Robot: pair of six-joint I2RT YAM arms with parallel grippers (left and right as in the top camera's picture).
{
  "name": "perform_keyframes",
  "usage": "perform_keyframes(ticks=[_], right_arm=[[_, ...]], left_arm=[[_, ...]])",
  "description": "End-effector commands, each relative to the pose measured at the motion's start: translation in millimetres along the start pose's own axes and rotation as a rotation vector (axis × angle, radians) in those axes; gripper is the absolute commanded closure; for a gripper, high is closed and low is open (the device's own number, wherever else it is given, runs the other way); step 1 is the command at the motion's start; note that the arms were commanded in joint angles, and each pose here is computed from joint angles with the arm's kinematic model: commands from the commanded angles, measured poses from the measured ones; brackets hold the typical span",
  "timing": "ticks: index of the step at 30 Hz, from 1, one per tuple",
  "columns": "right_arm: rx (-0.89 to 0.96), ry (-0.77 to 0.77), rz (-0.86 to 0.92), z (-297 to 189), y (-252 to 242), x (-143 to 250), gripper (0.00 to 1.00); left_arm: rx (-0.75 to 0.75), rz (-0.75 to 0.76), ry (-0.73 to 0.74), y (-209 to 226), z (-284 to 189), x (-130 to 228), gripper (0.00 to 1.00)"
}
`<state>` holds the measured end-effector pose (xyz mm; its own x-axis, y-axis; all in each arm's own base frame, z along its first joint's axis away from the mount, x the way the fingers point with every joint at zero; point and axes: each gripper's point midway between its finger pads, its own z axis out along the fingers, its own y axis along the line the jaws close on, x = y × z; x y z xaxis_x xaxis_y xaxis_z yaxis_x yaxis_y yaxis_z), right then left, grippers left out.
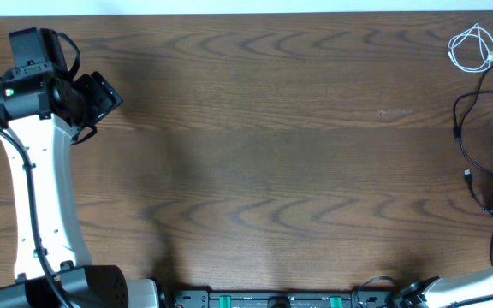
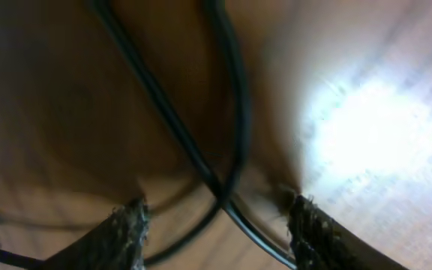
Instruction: Untangle cables
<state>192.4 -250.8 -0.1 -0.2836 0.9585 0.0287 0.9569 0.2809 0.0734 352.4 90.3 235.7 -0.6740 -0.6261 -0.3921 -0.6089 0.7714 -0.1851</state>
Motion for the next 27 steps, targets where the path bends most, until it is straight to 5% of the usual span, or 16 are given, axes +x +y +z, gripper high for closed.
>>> perform_keyframes(ticks=[1, 7, 18, 27], right_arm=[[-0.045, 0.000, -0.004, 1, 8, -1, 0.53], [-0.043, -0.039, -0.007, 1, 8, -10, 0.97], [-0.283, -0.205, -0.093, -40, 58, -51, 0.99], [-0.537, -0.407, -0.209, -140, 122, -94, 0.99]], left_arm=[[-0.011, 0.012, 0.014, 3, 5, 2, 0.17], [-0.011, 0.012, 0.014, 3, 5, 2, 0.17], [-0.011, 0.012, 0.013, 3, 5, 2, 0.17], [-0.011, 0.012, 0.014, 3, 5, 2, 0.17]])
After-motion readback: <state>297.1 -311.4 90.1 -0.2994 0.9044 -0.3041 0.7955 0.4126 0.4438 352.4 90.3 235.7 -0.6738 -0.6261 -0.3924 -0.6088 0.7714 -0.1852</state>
